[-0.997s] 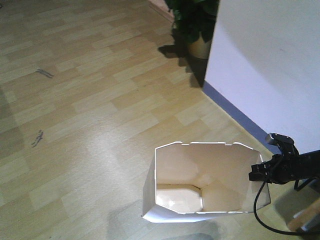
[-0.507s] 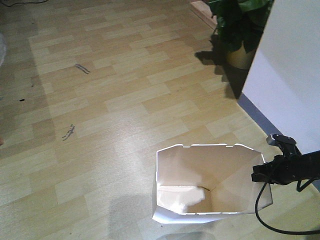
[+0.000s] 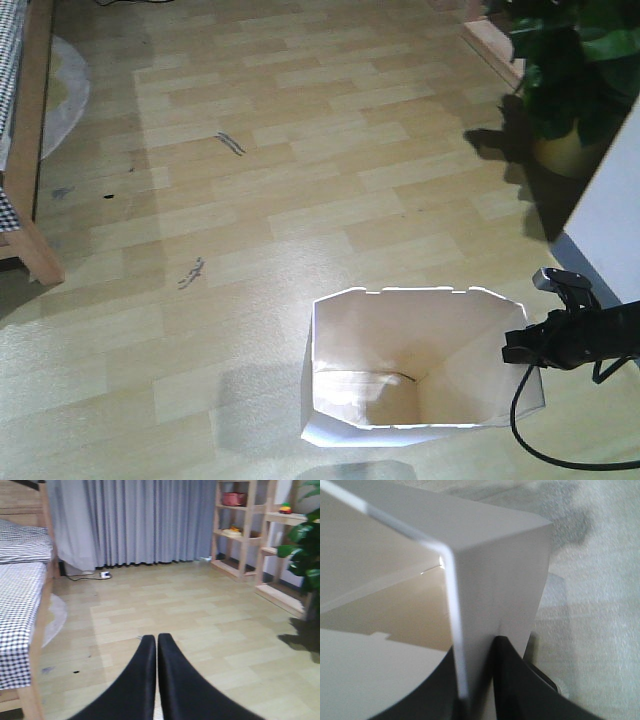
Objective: Move trash bin to bedside with robot
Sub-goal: 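Turn the base away from the desk carrying the bin in the right gripper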
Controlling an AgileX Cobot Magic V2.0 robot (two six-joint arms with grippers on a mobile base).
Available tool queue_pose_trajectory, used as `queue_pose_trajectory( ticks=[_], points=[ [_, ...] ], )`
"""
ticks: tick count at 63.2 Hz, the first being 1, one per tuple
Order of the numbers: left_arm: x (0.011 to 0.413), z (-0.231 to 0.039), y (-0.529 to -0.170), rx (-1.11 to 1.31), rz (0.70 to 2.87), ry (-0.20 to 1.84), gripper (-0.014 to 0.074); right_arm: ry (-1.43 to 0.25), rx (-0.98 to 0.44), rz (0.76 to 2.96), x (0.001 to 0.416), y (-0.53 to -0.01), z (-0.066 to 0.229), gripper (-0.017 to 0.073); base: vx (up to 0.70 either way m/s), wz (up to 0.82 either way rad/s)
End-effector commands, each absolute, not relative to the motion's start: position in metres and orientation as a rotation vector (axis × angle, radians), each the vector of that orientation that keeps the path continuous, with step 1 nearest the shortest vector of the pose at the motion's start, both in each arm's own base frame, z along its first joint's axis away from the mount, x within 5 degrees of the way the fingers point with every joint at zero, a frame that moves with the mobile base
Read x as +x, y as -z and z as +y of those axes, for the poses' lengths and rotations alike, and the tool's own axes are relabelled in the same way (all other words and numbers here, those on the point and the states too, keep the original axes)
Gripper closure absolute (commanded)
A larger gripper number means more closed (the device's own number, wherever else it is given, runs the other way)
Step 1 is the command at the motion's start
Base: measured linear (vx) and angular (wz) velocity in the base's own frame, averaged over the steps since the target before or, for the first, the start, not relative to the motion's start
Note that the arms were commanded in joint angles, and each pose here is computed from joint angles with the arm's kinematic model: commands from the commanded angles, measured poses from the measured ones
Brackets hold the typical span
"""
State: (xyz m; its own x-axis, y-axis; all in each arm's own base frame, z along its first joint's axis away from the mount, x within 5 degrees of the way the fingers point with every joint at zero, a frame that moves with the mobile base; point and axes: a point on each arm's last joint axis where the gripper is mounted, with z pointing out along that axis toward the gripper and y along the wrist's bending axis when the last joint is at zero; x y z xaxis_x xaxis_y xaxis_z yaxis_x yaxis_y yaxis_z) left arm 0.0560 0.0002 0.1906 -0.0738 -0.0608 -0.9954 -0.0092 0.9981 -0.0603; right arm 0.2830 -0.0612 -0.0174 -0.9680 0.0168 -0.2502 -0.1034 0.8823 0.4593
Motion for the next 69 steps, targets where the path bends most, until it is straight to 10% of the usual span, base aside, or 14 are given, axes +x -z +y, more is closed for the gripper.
queue_pose_trajectory(
  ticks=[1,69],
  points=[
    [0.0567,0.0001,-0.1885,-0.06,1.585,0.055,0.0599,-0.95,-0.065,2.602,0.2963,-0.0163,-0.05,0.0565,0.25,0.31],
    [0.0566,0.0001,-0.1888,-0.06,1.584,0.055,0.0599,-0.95,-0.065,2.602,0.2963,-0.0163,-0.05,0.0565,0.32,0.18]
  ],
)
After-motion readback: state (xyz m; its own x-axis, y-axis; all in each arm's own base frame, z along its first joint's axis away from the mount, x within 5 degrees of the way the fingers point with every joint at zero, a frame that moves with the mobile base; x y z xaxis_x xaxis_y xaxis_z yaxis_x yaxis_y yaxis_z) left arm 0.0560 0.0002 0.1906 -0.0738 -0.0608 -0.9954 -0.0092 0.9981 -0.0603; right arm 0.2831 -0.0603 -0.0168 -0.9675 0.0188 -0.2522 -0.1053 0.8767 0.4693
